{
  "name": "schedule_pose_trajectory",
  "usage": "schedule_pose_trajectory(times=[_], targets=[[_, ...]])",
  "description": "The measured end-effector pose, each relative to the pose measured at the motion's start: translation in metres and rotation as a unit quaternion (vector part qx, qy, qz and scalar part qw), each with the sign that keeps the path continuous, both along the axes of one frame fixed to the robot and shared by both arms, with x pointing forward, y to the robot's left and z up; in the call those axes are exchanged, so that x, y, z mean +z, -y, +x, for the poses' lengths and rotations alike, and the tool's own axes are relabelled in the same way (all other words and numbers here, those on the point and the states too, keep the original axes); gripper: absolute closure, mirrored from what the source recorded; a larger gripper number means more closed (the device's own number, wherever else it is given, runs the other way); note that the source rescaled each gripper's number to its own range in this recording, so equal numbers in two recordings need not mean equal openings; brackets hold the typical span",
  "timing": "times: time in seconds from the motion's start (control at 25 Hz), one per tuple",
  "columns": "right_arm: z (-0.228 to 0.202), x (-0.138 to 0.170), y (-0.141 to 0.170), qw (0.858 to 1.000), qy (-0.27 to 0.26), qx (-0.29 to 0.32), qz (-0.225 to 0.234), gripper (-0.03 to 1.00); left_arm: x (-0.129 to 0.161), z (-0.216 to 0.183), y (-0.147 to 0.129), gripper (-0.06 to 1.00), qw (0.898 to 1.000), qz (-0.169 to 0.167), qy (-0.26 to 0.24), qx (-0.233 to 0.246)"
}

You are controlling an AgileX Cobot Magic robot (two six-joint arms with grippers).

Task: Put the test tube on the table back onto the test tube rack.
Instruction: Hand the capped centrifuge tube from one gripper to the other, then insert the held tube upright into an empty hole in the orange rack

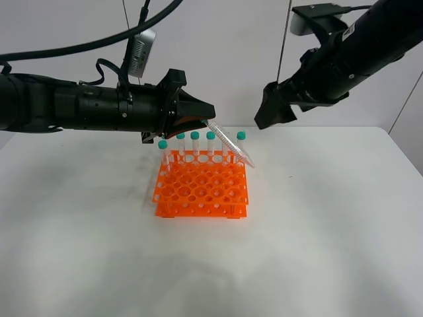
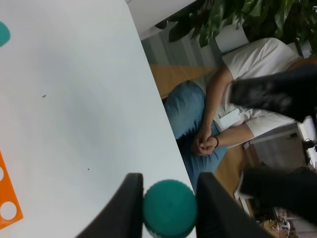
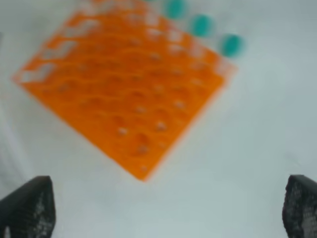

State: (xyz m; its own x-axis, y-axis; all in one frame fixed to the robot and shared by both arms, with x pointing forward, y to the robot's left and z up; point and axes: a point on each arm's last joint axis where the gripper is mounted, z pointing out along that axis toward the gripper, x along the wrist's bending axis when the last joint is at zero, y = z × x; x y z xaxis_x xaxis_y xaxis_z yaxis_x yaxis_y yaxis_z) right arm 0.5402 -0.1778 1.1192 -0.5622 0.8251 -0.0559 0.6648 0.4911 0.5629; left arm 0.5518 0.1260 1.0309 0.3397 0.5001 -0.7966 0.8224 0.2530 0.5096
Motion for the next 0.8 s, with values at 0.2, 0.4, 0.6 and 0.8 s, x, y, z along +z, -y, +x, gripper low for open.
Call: schedule_pose_trajectory(times=[0.2,0.4,0.6,0.8], targets=[[0.011,-0.006,0.02,0.991,-0.05,-0.114,-0.052,-0.03,0.0,0.0,0.0,0.94,1.0,0.0,0.0,0.0],[0.024,-0.011,0.066,0.973,-0.069,-0.215,-0.05,-0.03,0.0,0.0,0.0,0.94,1.0,0.0,0.0,0.0],[0.022,-0.014,0.101,0.957,-0.113,-0.264,-0.048,-0.03,0.0,0.0,0.0,0.94,1.0,0.0,0.0,0.0],[0.015,-0.016,0.103,0.955,-0.136,-0.259,-0.047,-0.03,0.0,0.0,0.0,0.94,1.0,0.0,0.0,0.0]])
